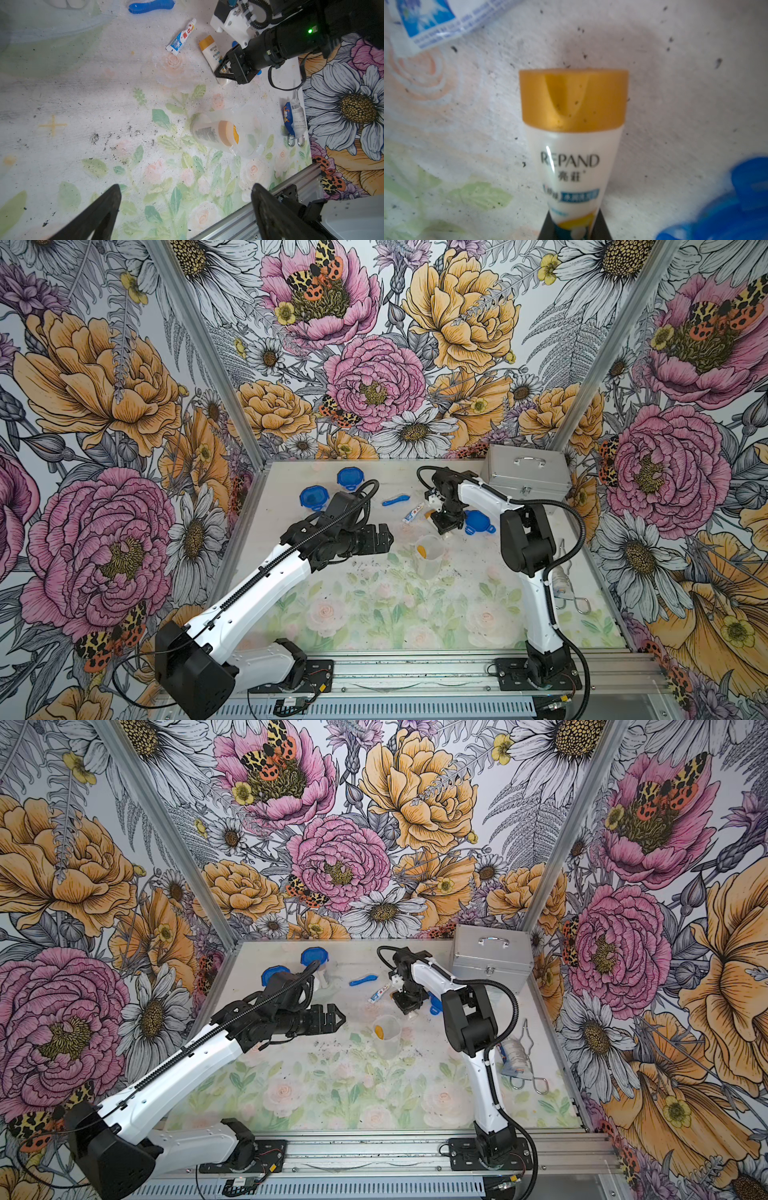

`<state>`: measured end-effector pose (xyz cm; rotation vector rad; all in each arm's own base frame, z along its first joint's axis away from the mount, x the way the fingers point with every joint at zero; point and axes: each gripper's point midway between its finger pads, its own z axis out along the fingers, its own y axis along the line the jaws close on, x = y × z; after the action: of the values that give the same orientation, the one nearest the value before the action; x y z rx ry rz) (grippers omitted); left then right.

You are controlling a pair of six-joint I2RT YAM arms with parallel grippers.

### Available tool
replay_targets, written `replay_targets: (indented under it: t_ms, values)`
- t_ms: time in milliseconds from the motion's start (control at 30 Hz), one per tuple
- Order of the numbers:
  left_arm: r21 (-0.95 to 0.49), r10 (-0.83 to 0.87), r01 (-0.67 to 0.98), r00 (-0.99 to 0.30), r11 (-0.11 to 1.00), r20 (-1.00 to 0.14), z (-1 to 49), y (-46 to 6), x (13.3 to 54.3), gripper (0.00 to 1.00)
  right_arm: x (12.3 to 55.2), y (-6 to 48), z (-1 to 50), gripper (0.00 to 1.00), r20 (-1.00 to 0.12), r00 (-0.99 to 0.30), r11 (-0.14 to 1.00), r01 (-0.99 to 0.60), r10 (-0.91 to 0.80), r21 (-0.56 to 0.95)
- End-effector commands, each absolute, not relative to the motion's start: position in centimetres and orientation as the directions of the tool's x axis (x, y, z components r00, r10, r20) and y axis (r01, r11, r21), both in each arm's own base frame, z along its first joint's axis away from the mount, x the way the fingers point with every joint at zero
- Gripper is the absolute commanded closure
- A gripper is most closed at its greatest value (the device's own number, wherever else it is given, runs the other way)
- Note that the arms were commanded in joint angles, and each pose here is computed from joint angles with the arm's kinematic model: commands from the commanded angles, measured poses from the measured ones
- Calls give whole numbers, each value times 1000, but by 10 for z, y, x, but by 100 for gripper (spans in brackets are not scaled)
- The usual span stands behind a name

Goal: Pack away toiletry kits
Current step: Pick up the toiletry item from the center of the board.

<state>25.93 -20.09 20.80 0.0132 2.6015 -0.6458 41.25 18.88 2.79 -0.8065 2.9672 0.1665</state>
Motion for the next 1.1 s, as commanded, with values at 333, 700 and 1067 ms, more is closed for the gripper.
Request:
replay_targets:
  t_ms: [333, 700, 1067]
  values:
    - [-639, -132, 134, -927, 757, -352, 258, -252, 295, 1, 359, 225, 171, 97, -532, -712, 757, -626, -458, 187]
    - [-726, -107, 203, -928, 657, -356, 271, -304, 324, 9, 284, 256, 235, 95, -664, -596, 627, -742, -453, 238]
    - [-739, -35, 219, -949, 638, -312, 251, -332, 306, 41, 274, 262, 240, 95, -680, -599, 633, -732, -423, 252]
